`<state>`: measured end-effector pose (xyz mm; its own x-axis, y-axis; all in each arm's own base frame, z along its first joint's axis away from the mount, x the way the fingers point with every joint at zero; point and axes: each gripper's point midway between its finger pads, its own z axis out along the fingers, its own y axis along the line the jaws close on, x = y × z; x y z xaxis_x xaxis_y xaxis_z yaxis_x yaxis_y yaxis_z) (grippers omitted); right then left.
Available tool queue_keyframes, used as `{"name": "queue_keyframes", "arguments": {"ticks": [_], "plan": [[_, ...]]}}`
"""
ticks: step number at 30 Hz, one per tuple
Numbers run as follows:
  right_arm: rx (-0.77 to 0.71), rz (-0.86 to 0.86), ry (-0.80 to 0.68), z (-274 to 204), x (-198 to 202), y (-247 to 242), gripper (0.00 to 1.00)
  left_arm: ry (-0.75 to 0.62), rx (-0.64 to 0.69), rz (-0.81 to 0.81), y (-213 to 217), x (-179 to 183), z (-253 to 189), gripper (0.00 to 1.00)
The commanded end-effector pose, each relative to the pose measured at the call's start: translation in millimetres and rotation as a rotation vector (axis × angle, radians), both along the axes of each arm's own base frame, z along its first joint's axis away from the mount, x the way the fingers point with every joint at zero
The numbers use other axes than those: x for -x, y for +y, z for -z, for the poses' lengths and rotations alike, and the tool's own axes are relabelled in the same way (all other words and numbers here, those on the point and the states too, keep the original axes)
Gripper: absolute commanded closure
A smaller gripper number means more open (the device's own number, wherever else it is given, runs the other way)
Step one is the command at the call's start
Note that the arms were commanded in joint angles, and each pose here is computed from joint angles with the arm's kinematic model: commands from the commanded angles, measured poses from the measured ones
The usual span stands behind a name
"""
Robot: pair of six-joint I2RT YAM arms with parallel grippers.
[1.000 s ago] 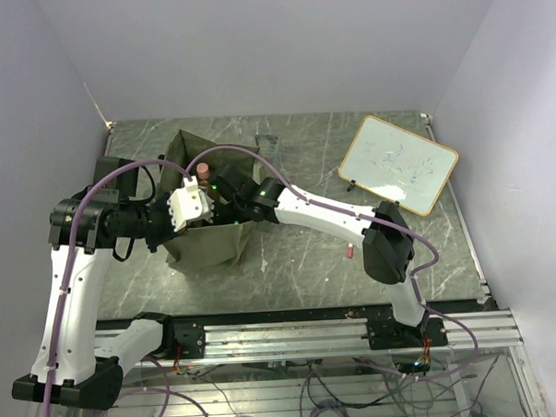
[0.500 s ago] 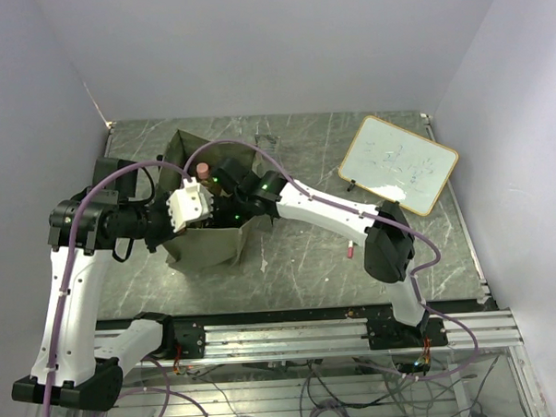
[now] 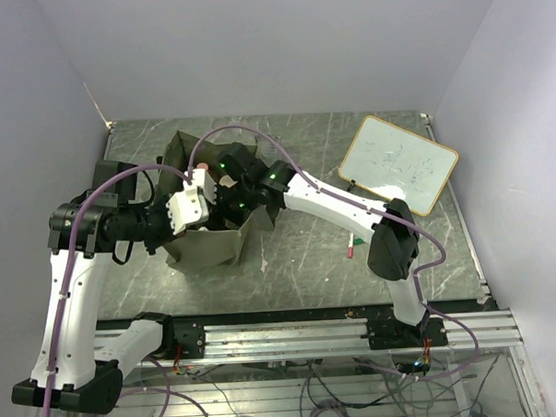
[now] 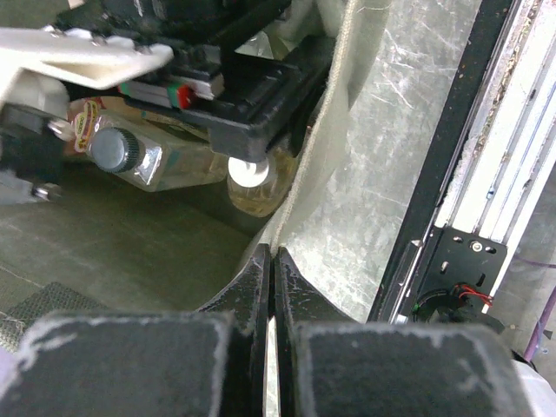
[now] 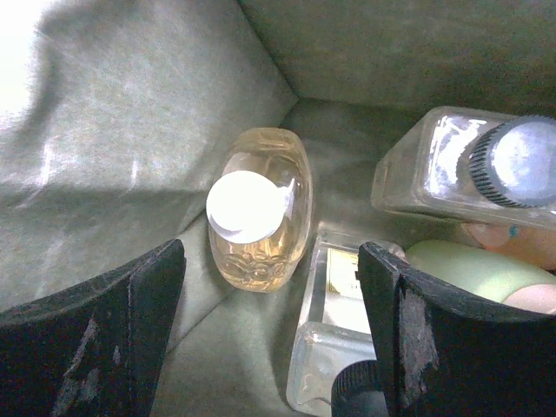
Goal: Place the personal care products into the canvas bag
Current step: Place the care product in the canvas bag.
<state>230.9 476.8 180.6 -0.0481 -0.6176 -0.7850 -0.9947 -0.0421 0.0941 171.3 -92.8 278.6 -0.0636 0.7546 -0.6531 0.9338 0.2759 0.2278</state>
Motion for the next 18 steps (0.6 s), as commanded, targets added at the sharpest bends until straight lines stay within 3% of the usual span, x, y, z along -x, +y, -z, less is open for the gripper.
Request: {"name": "queue_keyframes", "arguments": {"ticks": [1,18], "plan": [[-0.123,-0.02,0.005,-52,5,4,0.2,0.002,-0.01,0.0,3,5,2,0.93],[-0.32,0.069,0.032,-117,-37,-3,0.19,-0.007,-0.004,0.018,1,6,-1,0.93]]}}
